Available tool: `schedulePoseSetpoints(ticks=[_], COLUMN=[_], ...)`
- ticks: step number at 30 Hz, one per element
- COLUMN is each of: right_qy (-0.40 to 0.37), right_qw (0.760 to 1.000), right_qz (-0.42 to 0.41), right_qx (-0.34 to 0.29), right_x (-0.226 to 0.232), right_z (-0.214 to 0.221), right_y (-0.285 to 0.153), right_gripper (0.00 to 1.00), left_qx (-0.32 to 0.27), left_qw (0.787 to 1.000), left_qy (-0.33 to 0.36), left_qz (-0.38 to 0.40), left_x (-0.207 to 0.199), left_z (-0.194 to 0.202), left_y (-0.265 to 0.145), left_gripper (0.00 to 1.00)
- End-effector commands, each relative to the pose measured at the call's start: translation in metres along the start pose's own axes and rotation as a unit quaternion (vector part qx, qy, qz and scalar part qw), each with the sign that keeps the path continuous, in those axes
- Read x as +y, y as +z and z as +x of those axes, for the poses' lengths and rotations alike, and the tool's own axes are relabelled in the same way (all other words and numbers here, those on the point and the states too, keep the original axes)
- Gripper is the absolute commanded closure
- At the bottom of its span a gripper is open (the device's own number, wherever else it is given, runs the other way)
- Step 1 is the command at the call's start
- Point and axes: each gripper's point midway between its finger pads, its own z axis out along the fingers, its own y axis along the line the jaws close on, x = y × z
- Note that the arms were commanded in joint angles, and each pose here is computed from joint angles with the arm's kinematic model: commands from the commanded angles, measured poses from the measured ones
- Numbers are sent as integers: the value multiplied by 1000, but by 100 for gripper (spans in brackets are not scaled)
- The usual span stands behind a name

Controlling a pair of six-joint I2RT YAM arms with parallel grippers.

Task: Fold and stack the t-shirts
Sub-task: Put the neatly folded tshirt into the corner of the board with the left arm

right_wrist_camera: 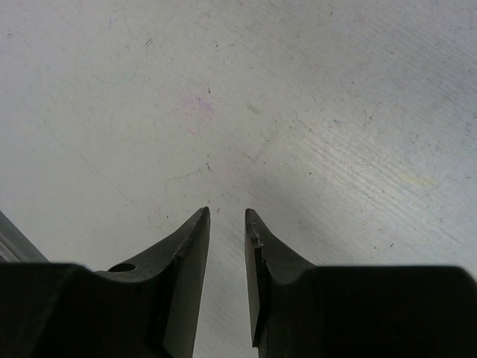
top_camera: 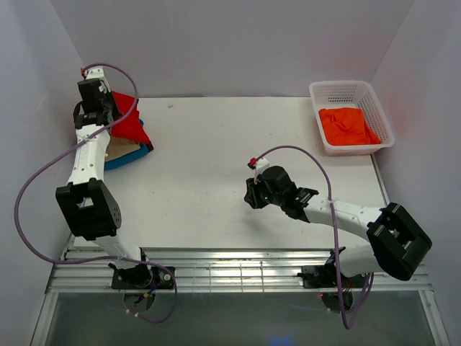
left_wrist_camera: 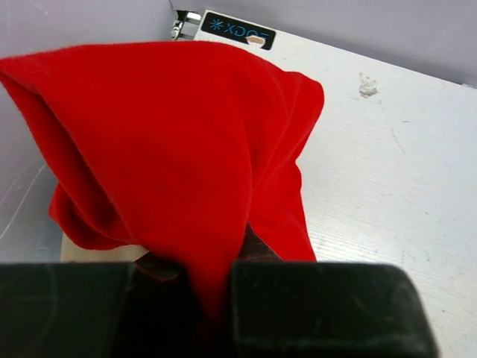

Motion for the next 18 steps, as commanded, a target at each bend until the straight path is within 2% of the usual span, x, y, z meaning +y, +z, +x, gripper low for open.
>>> schedulePoseSetpoints(ticks=[1, 9, 15, 18], right_qy=[-10, -11, -14, -14], right_qw=[1000, 999, 999, 999], right_qz=[-9, -11, -12, -13], right_qx=[-28, -32, -30, -31], right_x=[6, 7, 7, 8], right_z=[-16, -18, -16, -17], right_y=[-7, -10, -11, -11], right_gripper=[68, 68, 68, 68], left_qx=[-54, -32, -46, -19], left_qw=[998, 997, 986, 986], left_qy=[-14, -37, -48, -51], left_qz=[-27, -64, -152, -157], left_x=[21, 53, 95, 98], left_z=[-27, 2, 7, 21], left_y=[-15, 13, 28, 46], left_gripper=[98, 98, 97, 97])
